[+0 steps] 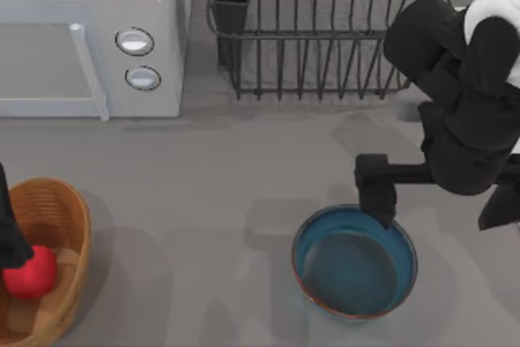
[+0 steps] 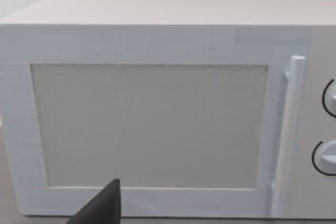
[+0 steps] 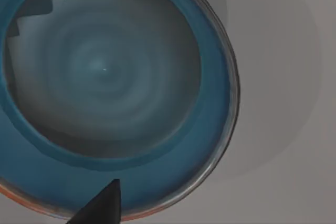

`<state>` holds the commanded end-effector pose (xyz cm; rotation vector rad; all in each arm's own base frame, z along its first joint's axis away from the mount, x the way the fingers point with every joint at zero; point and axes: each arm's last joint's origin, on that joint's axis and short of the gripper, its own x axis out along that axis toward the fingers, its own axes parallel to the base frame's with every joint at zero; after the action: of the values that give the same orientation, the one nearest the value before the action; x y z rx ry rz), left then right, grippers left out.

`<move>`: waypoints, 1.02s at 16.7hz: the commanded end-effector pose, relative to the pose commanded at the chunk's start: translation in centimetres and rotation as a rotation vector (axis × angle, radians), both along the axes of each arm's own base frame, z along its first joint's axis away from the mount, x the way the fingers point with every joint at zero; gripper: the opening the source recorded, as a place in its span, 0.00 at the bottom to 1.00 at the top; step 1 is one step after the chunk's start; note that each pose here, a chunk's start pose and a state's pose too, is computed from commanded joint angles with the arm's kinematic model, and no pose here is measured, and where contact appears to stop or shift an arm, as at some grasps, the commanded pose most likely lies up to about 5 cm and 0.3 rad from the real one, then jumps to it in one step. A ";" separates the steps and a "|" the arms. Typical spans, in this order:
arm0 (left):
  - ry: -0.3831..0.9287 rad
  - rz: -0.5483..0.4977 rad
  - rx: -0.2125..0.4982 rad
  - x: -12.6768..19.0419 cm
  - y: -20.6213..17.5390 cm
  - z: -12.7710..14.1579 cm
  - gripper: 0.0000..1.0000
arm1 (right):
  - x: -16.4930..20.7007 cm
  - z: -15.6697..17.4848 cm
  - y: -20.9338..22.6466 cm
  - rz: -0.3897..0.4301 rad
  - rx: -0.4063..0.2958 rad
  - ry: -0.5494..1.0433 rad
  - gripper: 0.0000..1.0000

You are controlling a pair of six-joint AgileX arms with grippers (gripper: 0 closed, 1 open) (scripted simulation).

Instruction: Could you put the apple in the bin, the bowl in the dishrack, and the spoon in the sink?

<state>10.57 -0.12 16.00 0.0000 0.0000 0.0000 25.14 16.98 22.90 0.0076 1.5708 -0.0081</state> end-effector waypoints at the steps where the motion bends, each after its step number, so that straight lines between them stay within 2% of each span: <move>1: 0.000 0.000 0.000 0.0 0.0 0.0 1.00 | 0.0 0.0 0.0 0.000 0.000 0.000 1.00; 5: 0.000 0.000 0.000 0.0 0.0 0.0 1.00 | 0.0 -0.5 -0.1 -0.002 -0.001 0.002 1.00; 13: 0.000 0.000 0.000 0.0 0.0 0.0 1.00 | 0.2 -8.9 0.1 0.000 0.005 -0.008 1.00; 17: 0.000 0.000 0.000 0.0 0.0 0.0 1.00 | 0.0 -10.0 0.0 0.000 0.000 0.000 1.00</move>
<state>10.57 -0.12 16.00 0.0000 0.0000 0.0000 25.14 16.98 12.90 0.0076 1.5708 -0.0081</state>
